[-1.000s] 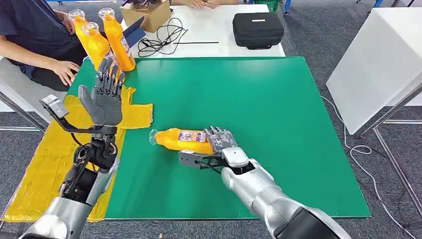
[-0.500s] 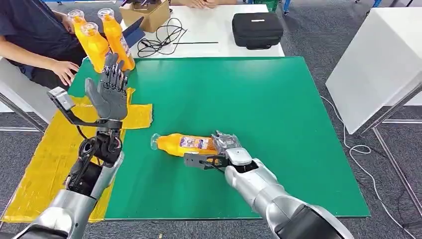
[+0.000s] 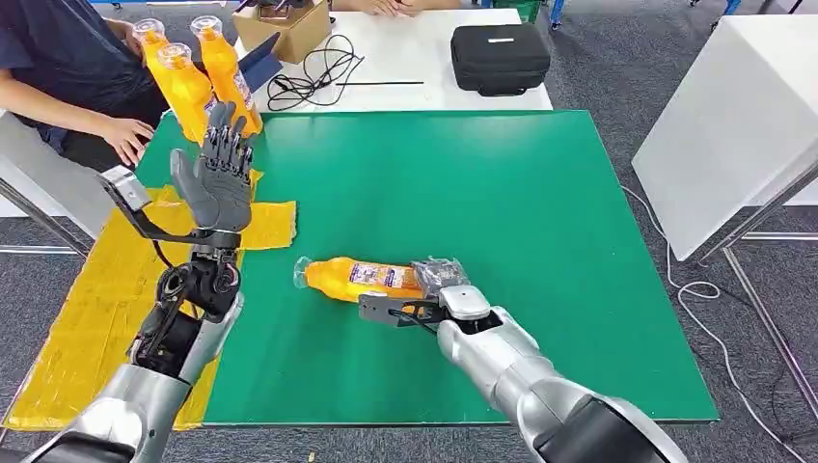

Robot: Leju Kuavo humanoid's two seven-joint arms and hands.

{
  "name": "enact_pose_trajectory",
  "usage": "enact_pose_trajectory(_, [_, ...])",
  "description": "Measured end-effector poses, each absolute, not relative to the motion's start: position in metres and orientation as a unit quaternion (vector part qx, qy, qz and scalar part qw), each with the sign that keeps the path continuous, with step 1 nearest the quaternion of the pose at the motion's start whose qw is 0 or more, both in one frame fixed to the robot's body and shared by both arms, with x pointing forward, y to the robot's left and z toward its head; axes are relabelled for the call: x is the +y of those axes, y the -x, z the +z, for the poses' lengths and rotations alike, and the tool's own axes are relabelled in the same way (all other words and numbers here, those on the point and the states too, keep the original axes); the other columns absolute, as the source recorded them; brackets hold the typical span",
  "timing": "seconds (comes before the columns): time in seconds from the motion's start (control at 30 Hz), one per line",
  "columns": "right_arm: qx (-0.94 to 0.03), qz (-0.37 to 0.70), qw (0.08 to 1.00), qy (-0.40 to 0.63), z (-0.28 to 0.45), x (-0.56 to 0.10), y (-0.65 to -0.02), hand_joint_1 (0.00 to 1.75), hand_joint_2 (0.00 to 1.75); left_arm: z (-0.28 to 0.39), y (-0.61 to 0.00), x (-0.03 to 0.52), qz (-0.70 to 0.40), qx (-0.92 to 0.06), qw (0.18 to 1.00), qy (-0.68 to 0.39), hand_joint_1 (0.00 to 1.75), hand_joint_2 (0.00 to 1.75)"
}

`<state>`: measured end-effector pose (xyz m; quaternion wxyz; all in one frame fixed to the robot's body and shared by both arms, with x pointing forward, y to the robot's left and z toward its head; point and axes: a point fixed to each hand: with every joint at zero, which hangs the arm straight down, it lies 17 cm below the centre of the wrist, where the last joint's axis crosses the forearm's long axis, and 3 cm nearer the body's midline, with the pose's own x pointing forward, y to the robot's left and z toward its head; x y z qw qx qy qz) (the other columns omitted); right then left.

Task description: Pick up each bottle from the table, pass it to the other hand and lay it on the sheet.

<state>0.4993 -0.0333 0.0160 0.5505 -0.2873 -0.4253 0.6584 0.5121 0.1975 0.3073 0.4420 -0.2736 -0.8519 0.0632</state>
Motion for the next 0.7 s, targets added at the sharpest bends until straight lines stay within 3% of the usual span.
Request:
enact_pose_trajectory(0.4, [-0.459, 0.643, 0.558, 0.253, 0.022, -0.024, -0.502, 1.75, 1.75, 0.302, -0.514, 0.212, 0.071, -0.854, 0.445, 0.261, 0.0, 0.0])
enact_pose_trajectory(0.43, [-0.471, 0.632, 0.566, 0.24, 0.025, -0.022, -0.503, 1.75, 1.75, 0.299, -0.514, 0.216, 0.072, -0.852, 0.449, 0.259, 0.0, 1.75])
enact_pose_trajectory(0.7, [-0.613, 0.486, 0.601, 0.16, 0.103, -0.01, -0.54, 1.75, 1.75, 0.258, -0.511, 0.266, 0.094, -0.837, 0.485, 0.233, 0.0, 1.75])
